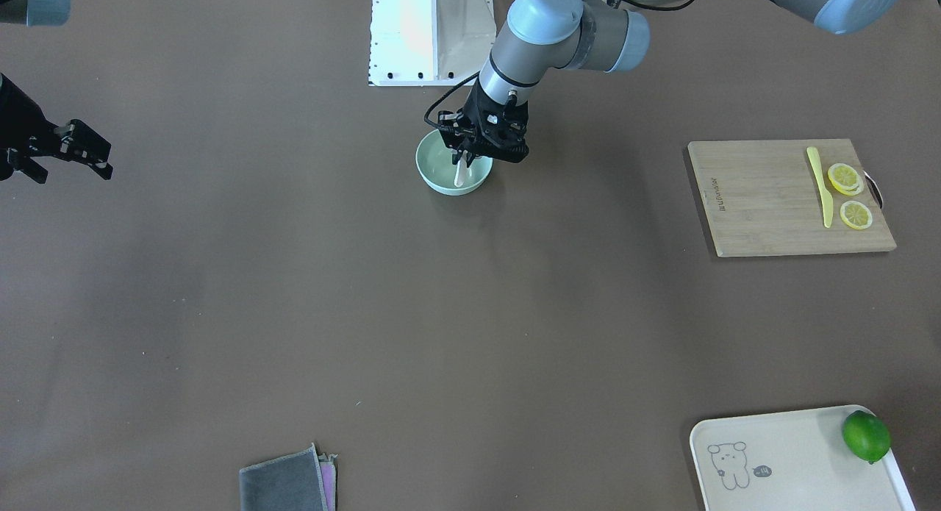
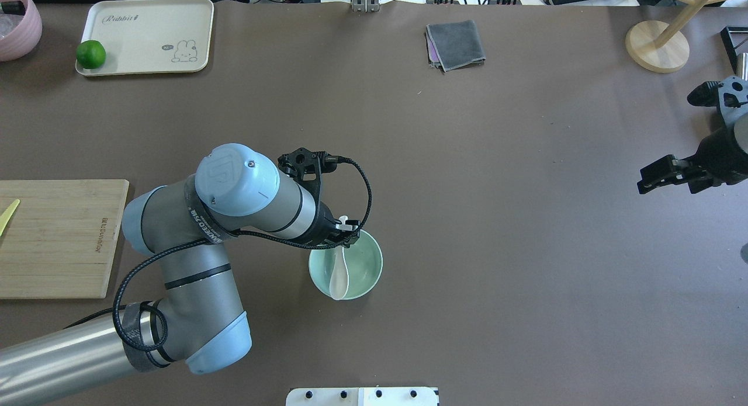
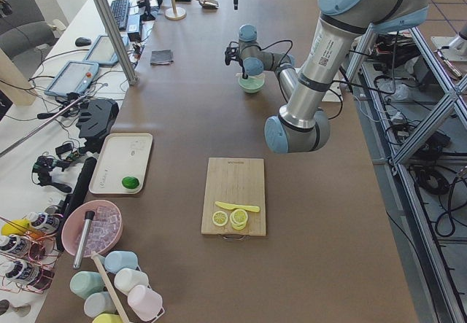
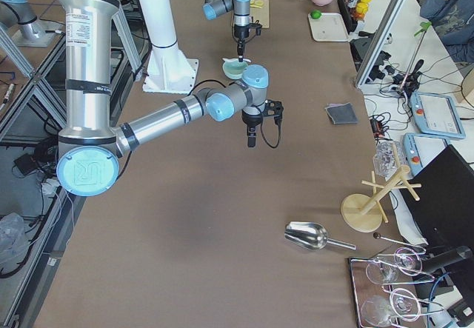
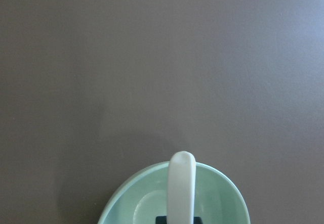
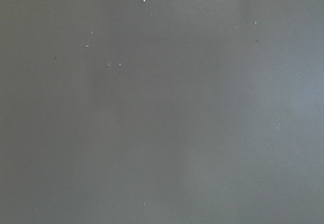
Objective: Place spoon in bowl
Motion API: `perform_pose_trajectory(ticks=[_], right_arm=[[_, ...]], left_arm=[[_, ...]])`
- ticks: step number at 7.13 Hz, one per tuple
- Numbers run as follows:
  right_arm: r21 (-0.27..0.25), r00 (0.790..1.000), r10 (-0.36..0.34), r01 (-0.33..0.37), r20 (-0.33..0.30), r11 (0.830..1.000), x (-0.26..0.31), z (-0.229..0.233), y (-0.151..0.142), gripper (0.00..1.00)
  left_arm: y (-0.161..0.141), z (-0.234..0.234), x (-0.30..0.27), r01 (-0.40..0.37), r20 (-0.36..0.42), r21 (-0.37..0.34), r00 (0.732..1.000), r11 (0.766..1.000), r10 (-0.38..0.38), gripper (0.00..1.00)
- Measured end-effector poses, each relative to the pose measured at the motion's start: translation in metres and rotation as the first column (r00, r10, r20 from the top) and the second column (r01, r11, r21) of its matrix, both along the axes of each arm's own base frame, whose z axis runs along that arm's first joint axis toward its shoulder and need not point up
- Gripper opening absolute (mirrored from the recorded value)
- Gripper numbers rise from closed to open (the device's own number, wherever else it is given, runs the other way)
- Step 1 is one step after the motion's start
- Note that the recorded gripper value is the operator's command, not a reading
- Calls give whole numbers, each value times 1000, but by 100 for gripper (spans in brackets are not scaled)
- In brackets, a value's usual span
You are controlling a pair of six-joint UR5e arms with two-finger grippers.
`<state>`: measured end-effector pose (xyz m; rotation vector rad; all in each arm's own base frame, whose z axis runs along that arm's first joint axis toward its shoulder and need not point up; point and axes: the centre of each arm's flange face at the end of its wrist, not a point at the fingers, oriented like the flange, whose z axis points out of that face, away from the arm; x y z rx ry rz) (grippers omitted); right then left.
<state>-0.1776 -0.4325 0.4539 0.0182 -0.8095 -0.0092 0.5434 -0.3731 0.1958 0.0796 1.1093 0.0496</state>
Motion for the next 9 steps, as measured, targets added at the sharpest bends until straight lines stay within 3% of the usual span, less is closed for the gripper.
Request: perform_pose_trajectory(ticks=[4, 6, 7, 9], right_arm=[[-7, 1000, 5, -5, 12, 1000, 12, 4, 2, 100], [28, 1000, -10, 10, 6, 1000, 35, 15, -5, 100], [45, 1000, -15, 16, -3, 999, 53, 28, -13, 100], [73, 1000, -21, 22, -5, 997, 95, 61, -34, 100]], left_arm=[[-3, -9, -17, 36, 12, 19, 999, 999, -36, 98], [-32, 3, -75, 16, 171, 90, 985, 996, -32, 98], [-53, 16, -124, -30, 270, 160, 963, 987, -15, 98], [-98, 83, -244, -163, 368, 230, 927, 959, 70, 98]])
